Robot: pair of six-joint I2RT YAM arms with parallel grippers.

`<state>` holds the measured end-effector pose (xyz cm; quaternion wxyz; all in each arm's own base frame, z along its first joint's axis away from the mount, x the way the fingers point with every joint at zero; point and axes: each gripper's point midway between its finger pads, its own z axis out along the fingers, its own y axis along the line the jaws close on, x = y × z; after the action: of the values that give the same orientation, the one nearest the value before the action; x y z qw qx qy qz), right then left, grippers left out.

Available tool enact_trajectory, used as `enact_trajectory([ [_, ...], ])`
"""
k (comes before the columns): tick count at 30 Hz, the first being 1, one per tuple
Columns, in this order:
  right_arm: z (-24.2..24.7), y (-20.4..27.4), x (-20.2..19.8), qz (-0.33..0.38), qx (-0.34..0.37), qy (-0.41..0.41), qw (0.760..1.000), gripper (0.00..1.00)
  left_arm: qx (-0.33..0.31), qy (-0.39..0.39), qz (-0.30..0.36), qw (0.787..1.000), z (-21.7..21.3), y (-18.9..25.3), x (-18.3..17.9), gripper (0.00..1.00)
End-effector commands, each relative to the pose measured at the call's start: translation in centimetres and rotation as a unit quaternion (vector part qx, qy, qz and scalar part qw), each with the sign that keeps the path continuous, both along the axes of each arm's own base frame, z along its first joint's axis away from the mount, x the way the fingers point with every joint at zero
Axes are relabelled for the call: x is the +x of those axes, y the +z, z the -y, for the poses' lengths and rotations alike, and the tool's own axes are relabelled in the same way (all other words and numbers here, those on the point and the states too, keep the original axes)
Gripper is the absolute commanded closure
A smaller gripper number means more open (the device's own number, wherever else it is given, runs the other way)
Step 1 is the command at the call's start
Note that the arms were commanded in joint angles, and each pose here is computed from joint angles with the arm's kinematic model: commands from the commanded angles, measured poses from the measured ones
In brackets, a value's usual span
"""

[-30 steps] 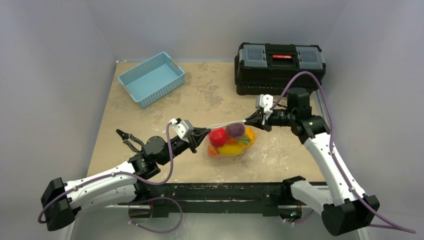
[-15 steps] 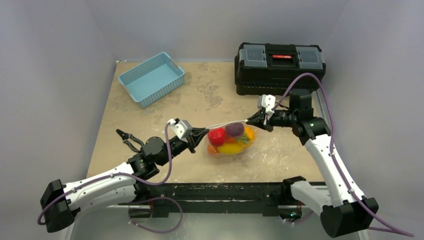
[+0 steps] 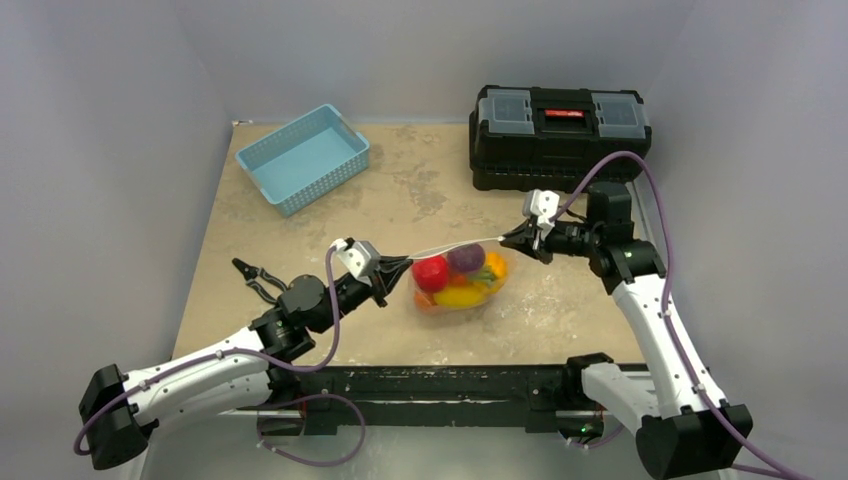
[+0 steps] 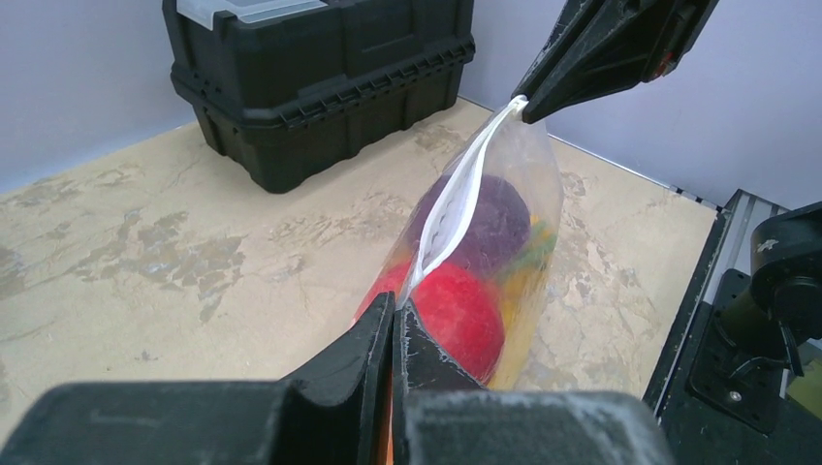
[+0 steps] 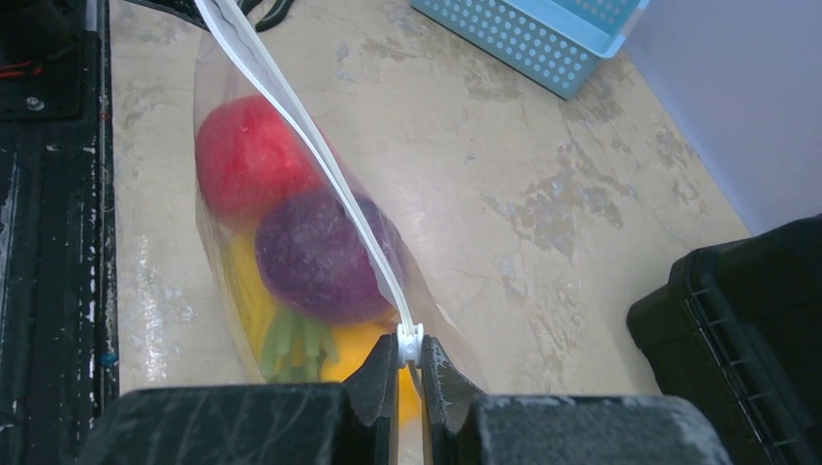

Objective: Open the zip-top bag and remove the fake food
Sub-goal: Unzip the zipper food storage bag at the center of the board.

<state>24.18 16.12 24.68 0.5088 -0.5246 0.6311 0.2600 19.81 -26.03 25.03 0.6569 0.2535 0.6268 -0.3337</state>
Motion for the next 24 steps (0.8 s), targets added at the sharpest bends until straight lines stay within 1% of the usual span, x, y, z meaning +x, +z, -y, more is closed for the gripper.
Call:
enact_trajectory([
  [1, 1.7, 0.7, 1.5, 0.041, -0.015, -0.044, 0.998, 1.0, -0.017, 0.026, 0.006, 1.0, -1.1, 0.8, 0.6, 1.0],
  [24, 4.2, 0.5, 2.6, 0.037, -0.012, -0.093, 0.995, 1.0, -0.015, 0.043, 0.004, 0.999, -2.3, 0.3, 0.6, 1.0],
])
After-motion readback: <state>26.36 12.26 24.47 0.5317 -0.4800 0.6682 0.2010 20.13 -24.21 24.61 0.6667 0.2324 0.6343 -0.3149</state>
